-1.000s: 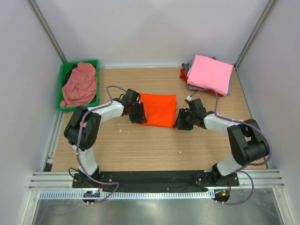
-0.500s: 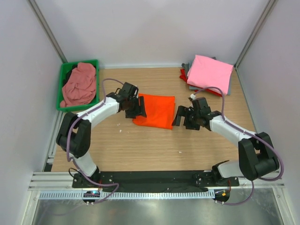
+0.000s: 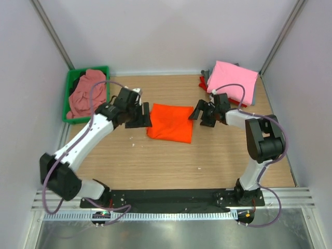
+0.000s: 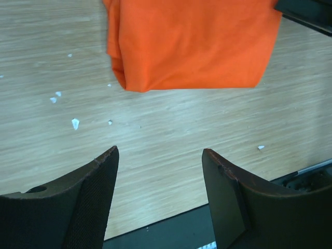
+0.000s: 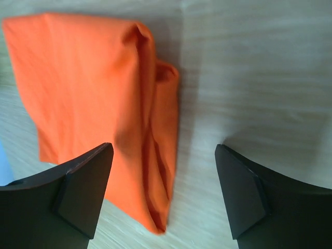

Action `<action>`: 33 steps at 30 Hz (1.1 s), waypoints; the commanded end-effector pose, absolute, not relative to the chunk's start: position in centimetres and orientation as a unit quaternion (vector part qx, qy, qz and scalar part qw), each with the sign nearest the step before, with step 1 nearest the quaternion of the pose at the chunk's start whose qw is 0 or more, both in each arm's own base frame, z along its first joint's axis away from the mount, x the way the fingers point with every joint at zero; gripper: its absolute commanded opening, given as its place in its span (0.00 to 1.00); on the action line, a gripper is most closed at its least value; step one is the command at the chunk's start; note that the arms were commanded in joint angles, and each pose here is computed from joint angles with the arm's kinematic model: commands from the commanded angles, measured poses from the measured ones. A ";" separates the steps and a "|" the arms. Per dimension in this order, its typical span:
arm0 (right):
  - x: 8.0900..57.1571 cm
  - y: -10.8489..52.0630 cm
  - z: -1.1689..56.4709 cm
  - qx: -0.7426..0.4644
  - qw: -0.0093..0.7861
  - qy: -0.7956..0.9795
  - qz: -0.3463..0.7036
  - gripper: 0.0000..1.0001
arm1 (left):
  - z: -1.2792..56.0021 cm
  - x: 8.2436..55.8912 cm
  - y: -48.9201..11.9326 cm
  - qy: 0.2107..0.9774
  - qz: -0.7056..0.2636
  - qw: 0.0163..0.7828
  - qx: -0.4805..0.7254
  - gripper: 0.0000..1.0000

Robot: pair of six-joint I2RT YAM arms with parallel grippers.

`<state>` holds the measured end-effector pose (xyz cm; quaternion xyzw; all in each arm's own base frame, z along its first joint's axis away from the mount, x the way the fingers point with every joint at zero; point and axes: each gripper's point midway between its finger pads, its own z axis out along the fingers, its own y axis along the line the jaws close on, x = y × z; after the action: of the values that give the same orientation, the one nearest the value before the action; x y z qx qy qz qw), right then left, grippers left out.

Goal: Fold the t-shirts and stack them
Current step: Neatly place the folded tshirt to the corner

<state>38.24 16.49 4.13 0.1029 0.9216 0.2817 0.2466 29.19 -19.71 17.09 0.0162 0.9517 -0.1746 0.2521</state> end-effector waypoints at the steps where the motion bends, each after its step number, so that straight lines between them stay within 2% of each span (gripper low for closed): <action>1: 39.2 17.7 1.8 0.112 0.229 0.918 0.304 0.85 | 19.1 26.9 -16.8 0.950 -0.146 0.275 0.024 0.67; 2: 39.6 18.2 1.7 0.118 0.234 0.911 0.319 0.81 | 19.1 26.2 -16.3 0.952 -0.140 0.272 0.029 0.68; 7: 38.3 19.5 -1.2 0.144 0.205 0.902 0.350 0.72 | 20.1 24.1 -13.7 0.947 -0.127 0.296 0.017 0.73; 13: 38.5 20.9 -0.7 0.150 0.207 0.883 0.393 0.33 | 20.5 22.4 -11.3 0.940 -0.108 0.324 0.004 0.79; 14: 38.3 21.0 -0.6 0.147 0.210 0.880 0.400 0.21 | 20.5 22.4 -10.7 0.939 -0.098 0.331 -0.001 0.81; 18: 39.0 21.6 2.3 0.140 0.237 0.859 0.432 0.01 | 19.6 21.5 -9.3 0.936 -0.085 0.341 -0.004 0.88; 22: 39.9 22.3 7.9 0.124 0.264 0.838 0.461 0.01 | 20.5 21.3 -9.0 0.929 -0.090 0.358 -0.008 0.88; 23: 40.7 22.3 11.0 0.112 0.291 0.828 0.466 0.01 | 20.7 21.2 -8.9 0.926 -0.092 0.367 -0.011 0.89; 25: 40.7 22.1 12.7 0.113 0.286 0.837 0.453 0.01 | 21.2 21.3 -9.0 0.919 -0.100 0.381 -0.015 0.89; 27: 41.8 21.8 17.1 0.096 0.325 0.827 0.449 0.01 | 21.3 21.1 -9.1 0.910 -0.116 0.398 -0.019 0.91; 33: 43.0 20.0 22.6 0.085 0.344 0.847 0.395 0.01 | 22.5 21.0 -8.5 0.874 -0.138 0.464 -0.048 0.95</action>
<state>43.36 21.57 19.66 0.0936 0.8333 0.4316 0.3324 19.65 -8.77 19.69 -0.0235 0.9085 -0.1241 0.3984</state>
